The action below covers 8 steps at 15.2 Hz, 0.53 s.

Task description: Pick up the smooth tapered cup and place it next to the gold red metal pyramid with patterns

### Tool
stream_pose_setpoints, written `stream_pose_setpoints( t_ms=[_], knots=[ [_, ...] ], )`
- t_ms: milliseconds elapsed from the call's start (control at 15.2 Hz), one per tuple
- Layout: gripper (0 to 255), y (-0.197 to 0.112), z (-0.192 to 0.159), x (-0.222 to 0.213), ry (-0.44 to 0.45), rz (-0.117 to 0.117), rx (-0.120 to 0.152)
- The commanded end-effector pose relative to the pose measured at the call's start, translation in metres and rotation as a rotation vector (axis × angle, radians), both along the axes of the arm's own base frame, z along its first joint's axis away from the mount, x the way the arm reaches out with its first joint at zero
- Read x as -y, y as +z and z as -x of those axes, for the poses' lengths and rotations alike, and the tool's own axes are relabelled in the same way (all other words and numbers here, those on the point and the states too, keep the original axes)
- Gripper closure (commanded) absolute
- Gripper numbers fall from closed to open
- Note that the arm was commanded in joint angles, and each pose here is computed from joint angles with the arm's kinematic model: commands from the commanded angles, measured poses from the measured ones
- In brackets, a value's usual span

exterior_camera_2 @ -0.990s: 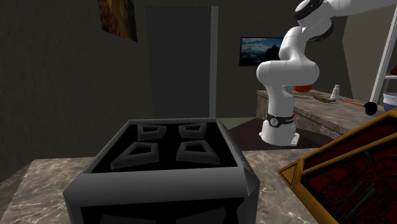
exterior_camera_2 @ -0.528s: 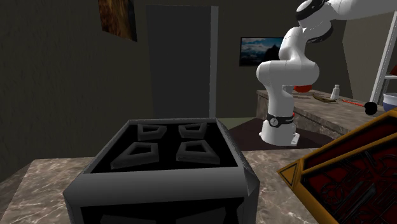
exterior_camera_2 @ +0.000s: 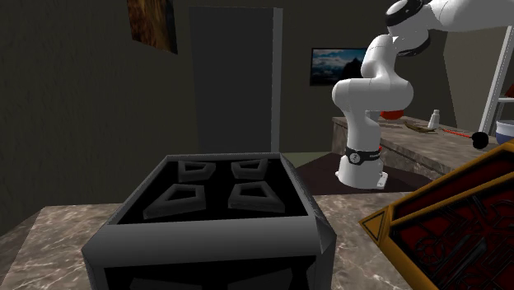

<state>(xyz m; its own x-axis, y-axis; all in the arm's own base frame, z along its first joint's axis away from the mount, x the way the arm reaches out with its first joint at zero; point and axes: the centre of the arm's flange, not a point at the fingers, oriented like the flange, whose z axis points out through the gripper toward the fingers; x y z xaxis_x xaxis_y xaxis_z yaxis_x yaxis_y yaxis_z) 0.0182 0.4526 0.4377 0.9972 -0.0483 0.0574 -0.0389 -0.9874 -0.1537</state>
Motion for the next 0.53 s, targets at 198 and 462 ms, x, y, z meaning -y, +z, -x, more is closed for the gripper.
stream_pose_setpoints(
  t_ms=[198, 462],
  knots=[
    [255, -0.027, -0.001, 0.000, 0.000, -0.001, 0.000],
    [255, -0.048, -0.001, 0.000, 0.000, -0.001, 0.000]
  ],
)
